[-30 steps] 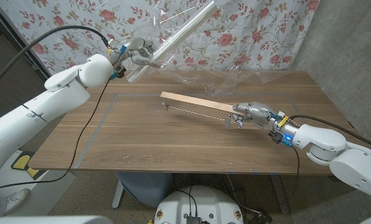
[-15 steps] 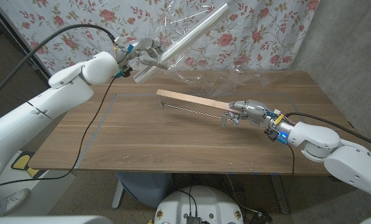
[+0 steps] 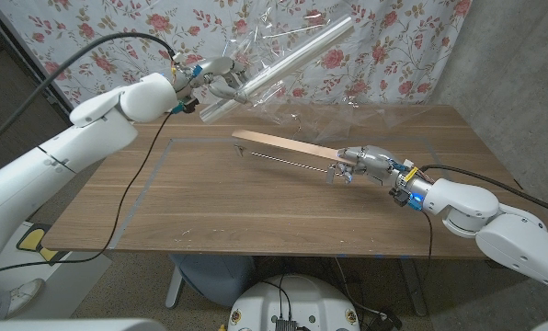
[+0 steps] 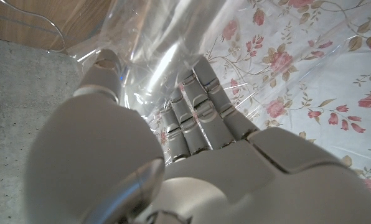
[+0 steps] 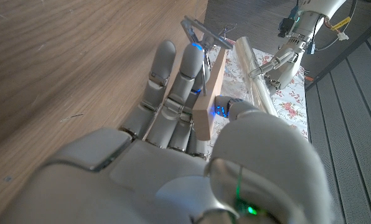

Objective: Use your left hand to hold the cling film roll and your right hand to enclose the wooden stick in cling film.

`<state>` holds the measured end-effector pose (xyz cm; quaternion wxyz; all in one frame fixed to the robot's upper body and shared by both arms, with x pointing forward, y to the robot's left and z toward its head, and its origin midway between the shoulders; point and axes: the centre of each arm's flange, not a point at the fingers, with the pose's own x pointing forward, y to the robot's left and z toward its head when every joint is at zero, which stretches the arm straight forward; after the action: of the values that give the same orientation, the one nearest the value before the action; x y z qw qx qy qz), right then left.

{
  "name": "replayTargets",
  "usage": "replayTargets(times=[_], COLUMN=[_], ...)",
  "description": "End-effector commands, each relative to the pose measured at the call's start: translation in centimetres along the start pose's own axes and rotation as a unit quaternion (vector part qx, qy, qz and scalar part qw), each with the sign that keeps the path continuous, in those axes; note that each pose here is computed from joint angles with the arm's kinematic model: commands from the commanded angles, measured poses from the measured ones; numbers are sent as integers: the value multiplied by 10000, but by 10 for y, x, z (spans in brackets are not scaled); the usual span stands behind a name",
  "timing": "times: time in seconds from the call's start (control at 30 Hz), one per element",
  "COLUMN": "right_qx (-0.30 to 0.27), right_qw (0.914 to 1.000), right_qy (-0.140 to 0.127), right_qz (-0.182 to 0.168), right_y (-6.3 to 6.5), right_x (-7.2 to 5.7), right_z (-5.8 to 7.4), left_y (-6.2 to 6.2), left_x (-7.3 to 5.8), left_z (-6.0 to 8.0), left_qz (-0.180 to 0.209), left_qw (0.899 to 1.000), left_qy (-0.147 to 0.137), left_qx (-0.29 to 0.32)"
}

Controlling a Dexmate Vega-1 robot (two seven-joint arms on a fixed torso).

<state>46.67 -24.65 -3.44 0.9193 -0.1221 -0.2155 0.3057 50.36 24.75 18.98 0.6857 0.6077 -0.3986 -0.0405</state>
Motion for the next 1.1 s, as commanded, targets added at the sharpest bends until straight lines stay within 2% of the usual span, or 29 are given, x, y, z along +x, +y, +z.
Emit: replayTargets(times=[0.03, 0.1, 0.13, 0.17, 0.2, 0.37, 0.4, 0.47, 0.5, 0.6, 0.87, 1.1], right_qx=[-24, -27, -41, -28, -32, 3, 35, 30, 38, 44, 80, 62], right_qw=[9999, 9998, 9998, 9998, 9998, 9996, 9996, 9995, 9995, 9994, 9997, 9994], right_qy=[10, -4, -10, -5, -17, -55, -61, -102, -115, -147, -190, -309], right_qz=[-154, -174, -178, -207, -207, -262, -285, -281, -298, -301, -156, -128], right_y=[-8, -10, -10, -10, -11, -14, -15, -17, -18, -18, -16, -16], right_x=[-2, -3, -3, -4, -4, -6, -7, -7, -7, -7, 3, 12], right_z=[2, 3, 3, 3, 3, 4, 5, 6, 7, 9, 12, 15], left_y=[2, -2, -1, -2, -3, -3, -4, -3, -5, -7, -5, -9], left_x=[-4, -9, -7, -7, -9, -9, -10, -7, -8, -7, -4, -3], left_z=[2, 2, 2, 2, 3, 3, 4, 6, 7, 10, 15, 27], left_qz=[133, 479, 283, 247, 343, 173, 300, 39, 132, -15, -152, -388], left_qw=[9994, 9984, 9993, 9993, 9990, 9993, 9989, 9993, 9990, 9988, 9973, 9959], left_qy=[-274, -306, -259, -262, -250, -321, -358, -347, -390, -454, -553, -692], left_qx=[-150, -21, -26, 46, 138, 29, 46, -92, -152, -164, -458, -431])
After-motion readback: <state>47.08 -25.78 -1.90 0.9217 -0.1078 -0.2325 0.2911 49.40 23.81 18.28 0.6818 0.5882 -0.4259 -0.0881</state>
